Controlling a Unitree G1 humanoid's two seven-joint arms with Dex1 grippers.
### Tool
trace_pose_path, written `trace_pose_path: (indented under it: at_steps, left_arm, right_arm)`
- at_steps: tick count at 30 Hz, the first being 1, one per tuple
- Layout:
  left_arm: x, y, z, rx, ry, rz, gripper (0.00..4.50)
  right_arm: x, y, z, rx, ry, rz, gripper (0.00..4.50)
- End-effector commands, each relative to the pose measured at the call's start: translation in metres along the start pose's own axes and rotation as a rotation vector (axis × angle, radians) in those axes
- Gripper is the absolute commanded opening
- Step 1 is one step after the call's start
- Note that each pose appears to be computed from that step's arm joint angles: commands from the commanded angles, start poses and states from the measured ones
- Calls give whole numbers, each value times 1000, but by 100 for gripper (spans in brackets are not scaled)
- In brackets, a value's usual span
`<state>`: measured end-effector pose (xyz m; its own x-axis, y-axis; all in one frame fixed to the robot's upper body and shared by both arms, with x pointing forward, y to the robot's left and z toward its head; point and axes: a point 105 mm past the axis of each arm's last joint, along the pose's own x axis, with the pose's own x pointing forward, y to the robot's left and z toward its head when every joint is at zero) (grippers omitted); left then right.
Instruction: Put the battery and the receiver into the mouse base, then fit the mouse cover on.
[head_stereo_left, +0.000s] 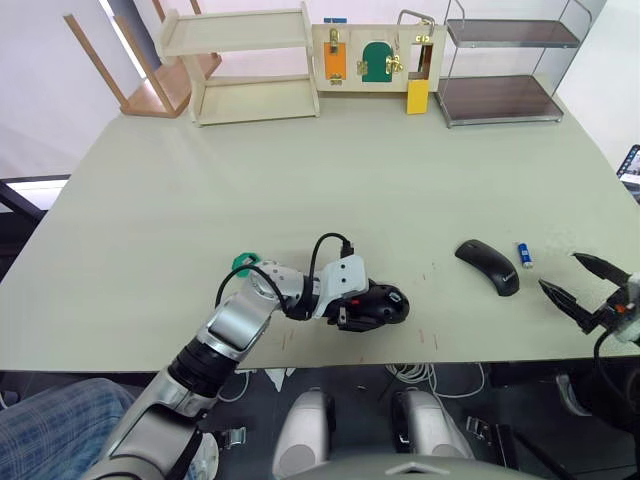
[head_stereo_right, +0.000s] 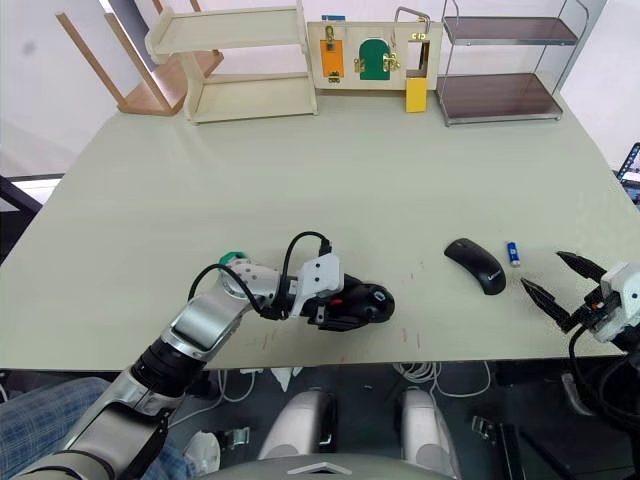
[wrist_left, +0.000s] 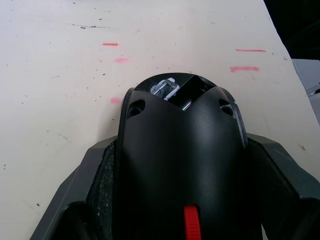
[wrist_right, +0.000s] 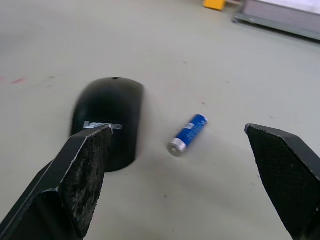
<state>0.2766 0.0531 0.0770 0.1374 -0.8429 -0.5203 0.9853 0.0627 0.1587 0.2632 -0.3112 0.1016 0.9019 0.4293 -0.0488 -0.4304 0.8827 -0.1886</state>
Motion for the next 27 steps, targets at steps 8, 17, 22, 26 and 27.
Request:
trace_pose_path:
  at_steps: [8,17,22,26,27]
  left_arm:
    - [4,-5,-6,-3,33,-26,297]
    - [5,-5,-5,0,34,-24,297]
    - [5,-5,-6,-3,34,-23,297]
    - [5,-6,-6,-4,33,-20,297]
    - [5,-6,-6,-5,33,-19,297]
  right_arm:
    - [28,-8,-7,70,110,-263,450]
    - [38,-6,-16,111,169,-292,450]
    - [43,-4,-20,139,190,-292,450]
    - [43,-3,-22,166,195,-297,371]
    - [43,-3,-23,165,201,-297,337]
